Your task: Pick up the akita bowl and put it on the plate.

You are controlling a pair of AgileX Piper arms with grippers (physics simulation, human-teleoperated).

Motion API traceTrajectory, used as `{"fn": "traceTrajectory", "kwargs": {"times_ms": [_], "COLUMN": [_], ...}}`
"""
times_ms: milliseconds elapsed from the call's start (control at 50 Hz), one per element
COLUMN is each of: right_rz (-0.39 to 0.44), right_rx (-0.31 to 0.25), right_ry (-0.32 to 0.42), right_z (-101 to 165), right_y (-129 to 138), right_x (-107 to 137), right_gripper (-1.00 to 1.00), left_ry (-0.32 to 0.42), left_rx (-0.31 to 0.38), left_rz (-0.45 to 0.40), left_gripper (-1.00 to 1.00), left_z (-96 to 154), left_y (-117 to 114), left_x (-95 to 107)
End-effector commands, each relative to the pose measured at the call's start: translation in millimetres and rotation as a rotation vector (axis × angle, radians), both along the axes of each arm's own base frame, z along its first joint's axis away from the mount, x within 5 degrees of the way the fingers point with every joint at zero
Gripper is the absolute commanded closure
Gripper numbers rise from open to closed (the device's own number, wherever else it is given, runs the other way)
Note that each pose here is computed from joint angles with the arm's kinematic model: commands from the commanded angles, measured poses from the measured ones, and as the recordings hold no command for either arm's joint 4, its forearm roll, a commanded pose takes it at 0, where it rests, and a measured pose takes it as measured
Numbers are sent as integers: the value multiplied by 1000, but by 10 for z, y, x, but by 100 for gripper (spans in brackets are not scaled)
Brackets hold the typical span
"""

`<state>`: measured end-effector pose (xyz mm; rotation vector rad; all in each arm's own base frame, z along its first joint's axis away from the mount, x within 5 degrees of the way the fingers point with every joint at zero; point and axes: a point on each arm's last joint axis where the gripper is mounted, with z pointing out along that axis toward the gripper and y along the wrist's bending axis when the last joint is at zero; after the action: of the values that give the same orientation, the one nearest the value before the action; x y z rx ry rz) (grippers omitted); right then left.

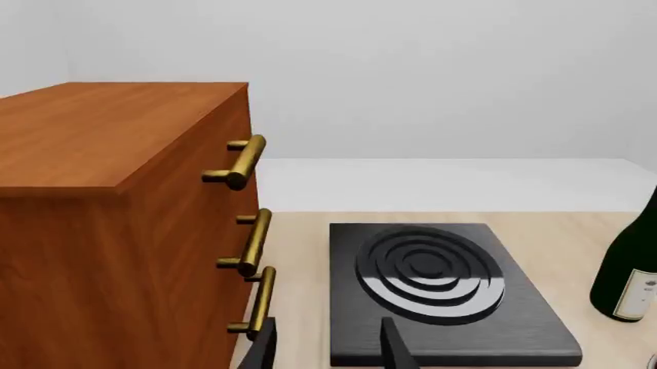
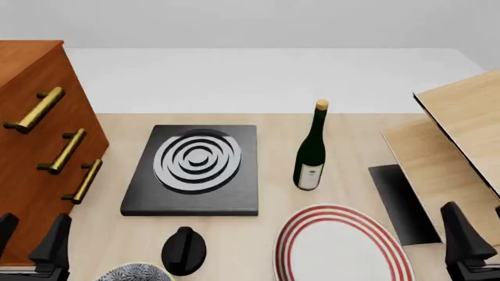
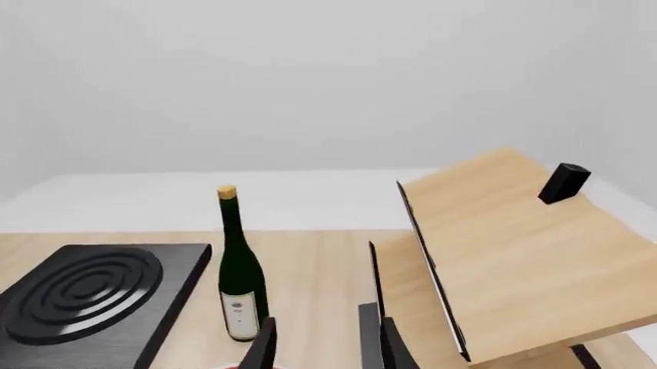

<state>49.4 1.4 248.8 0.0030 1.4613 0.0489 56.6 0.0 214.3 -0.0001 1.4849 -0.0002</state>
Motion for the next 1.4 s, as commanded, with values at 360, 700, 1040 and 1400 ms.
{"fn": "traceTrajectory", "kwargs": {"times_ms": [360,700,1040,1400], "right_rz": [286,543,782,856], "right_rx": [-6,-104,-48,-153], "right_ry": [154,381,577,796], "right_z": [498,549,910,1132], "right_y": [264,720,1132,1571], "right_x": [361,629,485,516], "right_gripper": [-100,-100,-100,-100], "left_ry": [0,0,0,0], "left_rx": [0,0,0,0], "left_rz": [0,0,0,0], "left_gripper": [-100,-100,-100,-100], "left_z": [0,1,0,1], "left_y": [0,0,0,0], "left_x": [0,0,0,0]}}
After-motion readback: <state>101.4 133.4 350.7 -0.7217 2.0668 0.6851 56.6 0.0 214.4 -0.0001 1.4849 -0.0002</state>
